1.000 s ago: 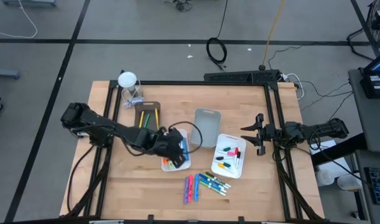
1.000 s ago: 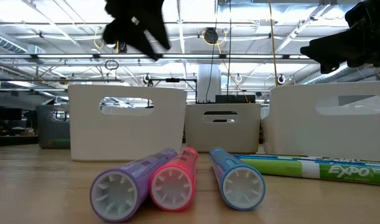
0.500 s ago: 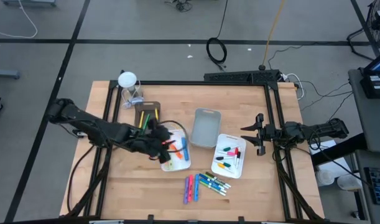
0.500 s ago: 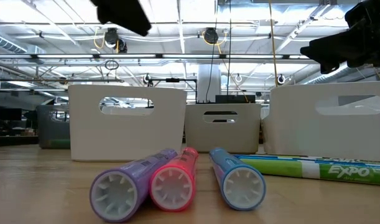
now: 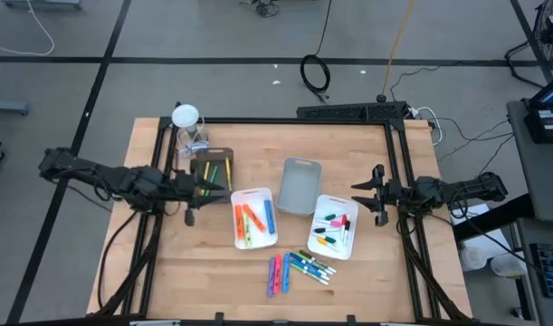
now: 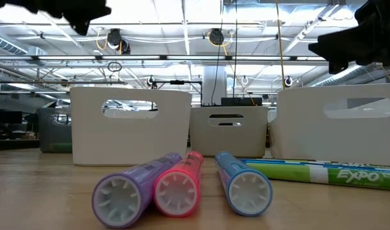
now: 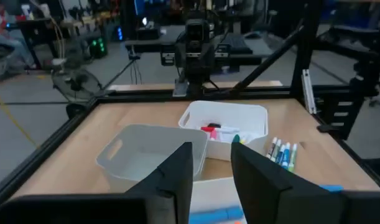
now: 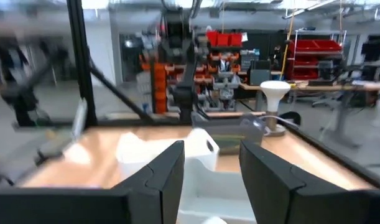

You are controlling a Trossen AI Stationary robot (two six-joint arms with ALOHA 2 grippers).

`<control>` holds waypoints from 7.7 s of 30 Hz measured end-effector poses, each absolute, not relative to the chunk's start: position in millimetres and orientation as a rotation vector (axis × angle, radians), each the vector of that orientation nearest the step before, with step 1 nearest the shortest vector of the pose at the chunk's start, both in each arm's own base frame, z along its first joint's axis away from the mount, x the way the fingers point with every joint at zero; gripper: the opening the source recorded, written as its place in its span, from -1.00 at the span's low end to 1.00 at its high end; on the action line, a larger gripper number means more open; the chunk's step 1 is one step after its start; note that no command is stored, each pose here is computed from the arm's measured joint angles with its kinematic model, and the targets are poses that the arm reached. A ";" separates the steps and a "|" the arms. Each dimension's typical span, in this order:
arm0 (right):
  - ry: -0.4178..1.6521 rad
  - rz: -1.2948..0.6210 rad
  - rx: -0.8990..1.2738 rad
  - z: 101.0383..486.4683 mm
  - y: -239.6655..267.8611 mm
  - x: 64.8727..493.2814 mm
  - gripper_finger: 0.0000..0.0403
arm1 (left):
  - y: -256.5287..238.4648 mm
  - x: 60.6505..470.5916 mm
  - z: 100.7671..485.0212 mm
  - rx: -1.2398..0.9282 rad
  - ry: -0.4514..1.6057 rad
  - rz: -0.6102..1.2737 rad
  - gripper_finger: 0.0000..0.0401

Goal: Pick & Place Markers
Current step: Put the bottom green dry erase marker into the gray bin, then put the light blue dry erase marker into the gray bin

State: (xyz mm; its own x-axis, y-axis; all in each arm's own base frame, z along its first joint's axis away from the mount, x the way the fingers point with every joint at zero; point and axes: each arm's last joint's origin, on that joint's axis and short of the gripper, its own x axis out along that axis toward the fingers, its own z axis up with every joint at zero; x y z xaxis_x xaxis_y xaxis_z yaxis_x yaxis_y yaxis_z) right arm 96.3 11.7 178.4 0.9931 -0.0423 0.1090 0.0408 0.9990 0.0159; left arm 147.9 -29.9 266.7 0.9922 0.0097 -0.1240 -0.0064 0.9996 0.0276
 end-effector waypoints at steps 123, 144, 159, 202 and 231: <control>1.318 -0.182 0.183 172.8 255.9 311.1 -0.95 | -2.3 93.8 193.2 -0.115 -0.036 0.047 -0.55; 0.975 -0.359 0.219 268.9 186.7 315.4 -0.95 | -2.3 93.7 193.4 -0.115 -0.037 0.047 -0.55; 1.128 -0.724 0.377 251.5 31.6 342.8 -0.95 | -2.3 93.7 193.4 -0.115 -0.037 0.047 -0.55; 0.743 0.045 0.445 276.6 112.9 343.8 -0.57 | -2.3 93.7 193.5 -0.115 -0.037 0.047 -0.55; 0.921 -0.074 0.100 211.2 229.6 287.2 -0.15 | -2.3 93.7 193.4 -0.115 -0.037 0.046 -0.55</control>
State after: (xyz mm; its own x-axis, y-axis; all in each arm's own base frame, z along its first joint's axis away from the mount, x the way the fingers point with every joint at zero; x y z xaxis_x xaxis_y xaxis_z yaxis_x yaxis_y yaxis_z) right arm 287.2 229.6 211.2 0.6033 -0.0213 -0.7972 0.1070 0.9928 0.0544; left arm 93.7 -2.3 193.4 0.9982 0.0485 0.0340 -0.0442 0.9923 -0.1157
